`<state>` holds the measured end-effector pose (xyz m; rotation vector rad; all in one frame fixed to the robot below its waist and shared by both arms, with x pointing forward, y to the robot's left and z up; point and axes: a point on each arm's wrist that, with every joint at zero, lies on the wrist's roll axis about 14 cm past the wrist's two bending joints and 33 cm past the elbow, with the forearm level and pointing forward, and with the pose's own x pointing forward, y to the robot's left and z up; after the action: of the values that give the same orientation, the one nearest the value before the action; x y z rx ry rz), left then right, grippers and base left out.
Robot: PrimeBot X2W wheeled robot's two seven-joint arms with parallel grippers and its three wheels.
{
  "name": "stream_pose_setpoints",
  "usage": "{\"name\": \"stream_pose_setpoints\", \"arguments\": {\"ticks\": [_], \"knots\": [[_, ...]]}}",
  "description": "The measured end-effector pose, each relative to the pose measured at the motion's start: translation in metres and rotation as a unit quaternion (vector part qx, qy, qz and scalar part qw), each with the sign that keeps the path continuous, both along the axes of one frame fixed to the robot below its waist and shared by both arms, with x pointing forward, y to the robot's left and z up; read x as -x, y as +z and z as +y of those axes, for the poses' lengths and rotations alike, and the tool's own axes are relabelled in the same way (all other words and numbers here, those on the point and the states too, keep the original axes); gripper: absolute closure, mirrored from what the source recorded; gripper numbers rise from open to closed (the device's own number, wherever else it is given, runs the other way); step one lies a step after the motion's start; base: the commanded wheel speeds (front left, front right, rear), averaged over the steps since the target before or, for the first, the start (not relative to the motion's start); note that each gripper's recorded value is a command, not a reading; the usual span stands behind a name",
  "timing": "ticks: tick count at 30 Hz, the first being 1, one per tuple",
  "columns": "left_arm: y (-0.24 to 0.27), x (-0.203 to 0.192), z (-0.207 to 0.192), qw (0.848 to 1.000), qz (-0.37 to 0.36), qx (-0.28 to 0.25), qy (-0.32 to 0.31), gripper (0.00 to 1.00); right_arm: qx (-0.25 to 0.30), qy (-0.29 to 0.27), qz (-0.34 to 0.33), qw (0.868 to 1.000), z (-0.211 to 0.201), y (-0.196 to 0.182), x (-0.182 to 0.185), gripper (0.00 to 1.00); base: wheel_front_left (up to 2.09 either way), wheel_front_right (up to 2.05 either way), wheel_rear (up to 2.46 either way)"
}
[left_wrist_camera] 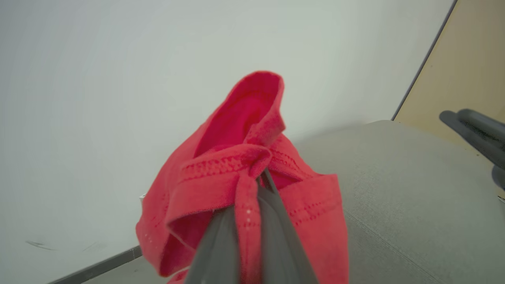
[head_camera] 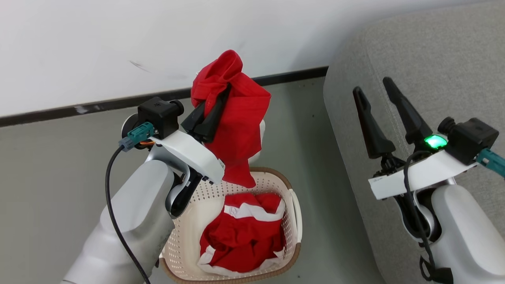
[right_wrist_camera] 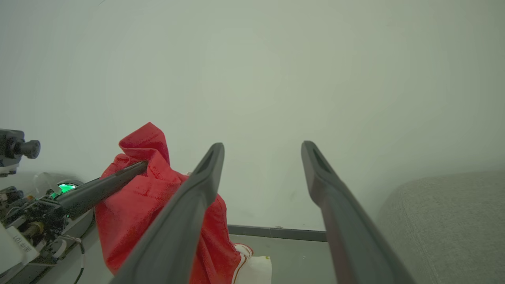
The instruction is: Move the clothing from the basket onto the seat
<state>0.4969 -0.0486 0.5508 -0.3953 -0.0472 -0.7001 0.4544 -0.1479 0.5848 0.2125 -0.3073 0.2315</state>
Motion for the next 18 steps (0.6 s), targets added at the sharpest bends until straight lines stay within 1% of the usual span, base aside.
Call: {"name": "stream_pose_setpoints", "arguments": {"ticks": [7,10,18], "knots": [[0.041,0.011,0.010,0.999,-0.044,0.010,0.008,1.00,0.002,0.023,0.004,1.000,0.016,0.001,0.020,0.00,0.00,0.00,0.00],[0.052,0.016,0.011,0.999,-0.053,0.006,0.007,1.00,-0.004,0.037,0.012,0.999,0.024,-0.002,0.030,0.00,0.00,0.00,0.00],[0.078,0.032,0.011,0.998,-0.070,-0.001,0.001,1.00,0.001,0.063,0.028,0.998,0.038,-0.011,0.051,0.00,0.00,0.00,0.00]]}}
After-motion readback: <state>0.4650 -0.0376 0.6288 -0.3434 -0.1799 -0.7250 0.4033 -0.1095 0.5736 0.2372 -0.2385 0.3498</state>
